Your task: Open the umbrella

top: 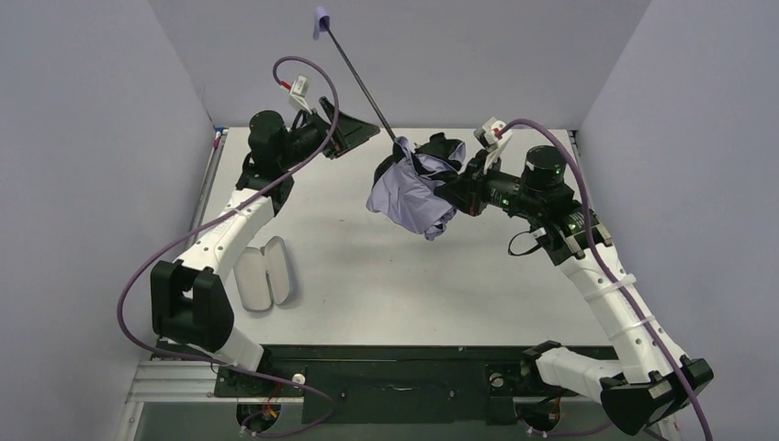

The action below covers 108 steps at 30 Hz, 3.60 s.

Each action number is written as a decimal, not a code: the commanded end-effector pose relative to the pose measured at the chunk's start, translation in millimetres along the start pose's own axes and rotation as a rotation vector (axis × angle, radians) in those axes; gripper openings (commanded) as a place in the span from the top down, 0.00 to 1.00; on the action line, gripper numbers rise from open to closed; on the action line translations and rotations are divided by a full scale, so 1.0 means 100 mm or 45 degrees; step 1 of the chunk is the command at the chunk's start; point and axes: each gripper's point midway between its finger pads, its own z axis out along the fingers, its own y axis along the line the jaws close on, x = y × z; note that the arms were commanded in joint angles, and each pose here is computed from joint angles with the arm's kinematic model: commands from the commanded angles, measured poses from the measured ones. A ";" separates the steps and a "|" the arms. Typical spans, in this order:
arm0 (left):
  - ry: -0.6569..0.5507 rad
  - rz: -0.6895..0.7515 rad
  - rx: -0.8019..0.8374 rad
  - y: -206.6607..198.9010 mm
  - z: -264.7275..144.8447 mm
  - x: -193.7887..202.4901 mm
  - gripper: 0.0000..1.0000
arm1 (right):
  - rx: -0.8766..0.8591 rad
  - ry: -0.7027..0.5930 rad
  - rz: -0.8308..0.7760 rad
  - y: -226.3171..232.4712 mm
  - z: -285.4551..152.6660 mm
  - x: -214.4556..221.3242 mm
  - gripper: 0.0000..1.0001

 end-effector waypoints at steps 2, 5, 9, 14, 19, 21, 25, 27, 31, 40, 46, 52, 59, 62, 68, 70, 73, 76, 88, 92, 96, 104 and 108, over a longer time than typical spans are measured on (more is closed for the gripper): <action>-0.044 0.033 0.262 -0.72 0.05 -0.21 0.16 | -0.051 -0.207 -0.231 0.27 -0.09 -0.47 1.00; -0.056 0.031 0.268 -0.74 0.10 -0.22 0.25 | -0.079 -0.207 -0.275 0.38 -0.08 -0.47 1.00; -0.076 0.037 0.269 -0.75 0.13 -0.25 0.63 | -0.082 -0.207 -0.341 0.44 -0.10 -0.45 1.00; -0.074 0.075 0.313 -0.82 0.12 -0.26 1.00 | -0.049 -0.177 -0.410 0.39 -0.12 -0.33 1.00; -0.089 0.270 0.296 -0.86 0.10 -0.32 1.00 | 0.016 -0.048 -0.414 0.24 -0.13 -0.01 0.36; -0.081 0.465 0.261 -0.86 0.10 -0.32 1.00 | 0.047 -0.009 -0.419 0.18 -0.16 0.11 0.23; -0.057 0.952 0.136 -0.81 0.07 -0.18 1.00 | 0.128 0.055 -0.406 0.06 -0.28 0.27 0.18; -0.068 1.110 0.105 -0.83 0.05 -0.14 1.00 | 0.178 0.077 -0.352 -0.02 -0.33 0.31 0.18; -0.041 1.334 0.084 -0.81 0.04 0.03 1.00 | 0.288 0.075 -0.176 -0.38 -0.46 0.30 0.16; 0.115 1.593 0.291 -0.96 -0.01 0.89 1.00 | 0.335 0.092 -0.053 -0.67 -0.50 0.29 0.16; -0.048 1.370 -0.011 -0.48 0.06 0.07 1.00 | 0.372 0.105 -0.007 -0.78 -0.54 0.34 0.19; 0.071 1.401 0.085 -0.50 0.25 0.42 1.00 | 0.382 0.122 0.029 -0.85 -0.51 0.38 0.28; 0.098 1.300 0.276 -0.81 0.38 0.93 1.00 | 0.328 0.136 0.111 -0.81 -0.43 0.42 0.40; 0.083 1.269 0.285 -0.81 0.43 0.86 1.00 | 0.266 0.154 0.142 -0.72 -0.38 0.51 0.48; 0.099 1.252 0.370 -0.92 0.47 0.98 1.00 | 0.145 0.176 0.158 -0.48 -0.14 0.65 0.64; 0.100 1.253 0.382 -0.94 0.47 0.99 1.00 | 0.111 0.175 0.149 -0.41 -0.05 0.65 0.66; 0.103 1.216 0.389 -0.98 0.47 1.00 1.00 | 0.059 0.183 0.157 -0.31 0.11 0.67 0.68; 0.095 1.209 0.400 -1.03 0.47 0.98 1.00 | 0.028 0.194 0.173 -0.29 0.23 0.73 0.69; 0.052 1.150 0.464 -1.35 0.34 0.82 1.00 | 0.182 0.581 0.074 -0.86 0.03 1.75 0.44; 0.061 1.126 0.444 -1.28 0.27 0.76 1.00 | 0.265 0.696 -0.002 -1.11 -0.31 1.93 0.40; 0.078 1.131 0.433 -1.21 0.25 0.76 1.00 | 0.284 0.785 -0.104 -1.17 -0.56 2.02 0.35; 0.140 1.129 0.485 -1.22 0.28 0.94 1.00 | 0.055 0.307 -0.132 -0.52 -0.33 0.83 0.30; 0.158 1.098 0.514 -1.25 0.31 0.99 1.00 | 0.018 0.037 -0.191 -0.27 -0.16 0.24 0.33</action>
